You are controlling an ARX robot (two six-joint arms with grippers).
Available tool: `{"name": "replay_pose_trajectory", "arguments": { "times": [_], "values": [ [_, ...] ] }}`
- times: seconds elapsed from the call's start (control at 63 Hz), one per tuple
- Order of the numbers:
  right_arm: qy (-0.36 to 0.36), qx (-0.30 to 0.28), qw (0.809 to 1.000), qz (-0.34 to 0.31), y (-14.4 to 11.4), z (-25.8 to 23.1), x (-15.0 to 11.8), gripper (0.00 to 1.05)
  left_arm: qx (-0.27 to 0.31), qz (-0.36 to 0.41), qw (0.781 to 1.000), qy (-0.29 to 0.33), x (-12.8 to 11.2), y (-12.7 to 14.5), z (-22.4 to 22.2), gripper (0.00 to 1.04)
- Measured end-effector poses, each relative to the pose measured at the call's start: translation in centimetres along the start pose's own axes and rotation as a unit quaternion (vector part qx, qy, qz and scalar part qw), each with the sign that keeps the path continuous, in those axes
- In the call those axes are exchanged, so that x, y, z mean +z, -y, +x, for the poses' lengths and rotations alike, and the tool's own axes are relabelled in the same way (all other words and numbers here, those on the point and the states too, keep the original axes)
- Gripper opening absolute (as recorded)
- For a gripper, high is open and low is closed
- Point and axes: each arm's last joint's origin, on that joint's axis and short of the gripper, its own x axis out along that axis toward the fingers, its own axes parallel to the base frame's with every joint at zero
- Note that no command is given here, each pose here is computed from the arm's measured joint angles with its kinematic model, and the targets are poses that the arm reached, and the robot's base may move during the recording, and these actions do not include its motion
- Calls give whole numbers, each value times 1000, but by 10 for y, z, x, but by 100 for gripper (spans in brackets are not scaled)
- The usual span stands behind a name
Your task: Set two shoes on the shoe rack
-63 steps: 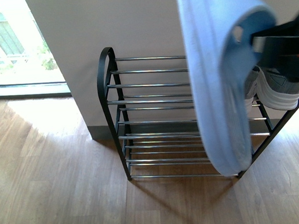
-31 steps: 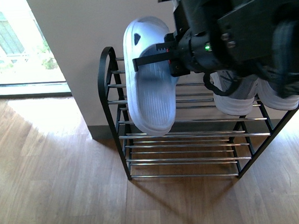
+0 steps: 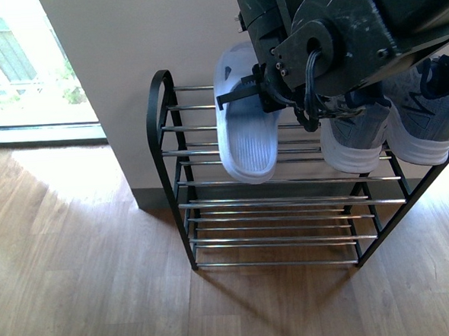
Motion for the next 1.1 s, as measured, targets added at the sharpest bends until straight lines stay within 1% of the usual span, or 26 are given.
{"name": "replay_pose_trajectory", "arguments": {
  "times": [0.175, 0.413, 0.508, 0.524, 0.572, 0.683, 0.73, 0.746, 0.778, 0.794, 0.826, 0.905, 1.0, 1.032, 1.096],
  "values": [
    [-30, -11, 999, -16, 7, 16, 2, 1, 0, 0, 1000, 0, 0, 0, 0, 2],
    [-28, -22, 999, -21, 16, 24, 6, 2, 0, 0, 1000, 0, 0, 0, 0, 2],
    [-23, -18, 999, -18, 17, 24, 6, 15, 0, 0, 1000, 0, 0, 0, 0, 2],
    [-22, -16, 999, -17, 17, 23, 5, 19, 0, 0, 1000, 0, 0, 0, 0, 2],
    [-21, -13, 1000, -17, 18, 22, 4, 24, 0, 0, 1000, 0, 0, 0, 0, 2],
    [-17, 8, 1000, -10, 21, 13, 2, 42, 0, 0, 1000, 0, 0, 0, 0, 2],
    [-14, 15, 1000, -7, 23, 8, 2, 47, 0, 0, 1000, 0, 0, 0, 0, 2],
    [-12, 21, 1000, 0, 25, 4, 3, 50, 0, 0, 1000, 0, 0, 0, 0, 2],
    [-10, 28, 1000, 5, 27, 1, 4, 54, 0, 0, 1000, 0, 0, 0, 0, 2],
    [-8, 36, 999, 8, 29, -4, 5, 57, 0, 0, 1000, 0, 0, 0, 0, 2],
    [-5, 44, 999, 13, 31, -8, 7, 61, 0, 0, 1000, 0, 0, 0, 0, 2],
    [8, 68, 997, 34, 41, -26, 13, 73, 0, 0, 1000, 0, 0, 0, 0, 2],
    [35, 120, 989, 78, 61, -64, 19, 95, 0, 0, 1000, 0, 0, 0, 0, 2],
    [42, 132, 986, 90, 66, -74, 19, 97, 0, 0, 1000, 0, 0, 0, 0, 2],
    [55, 152, 981, 105, 74, -90, 17, 95, 0, 0, 1000, 0, 0, 0, 0, 2]
  ]
}}
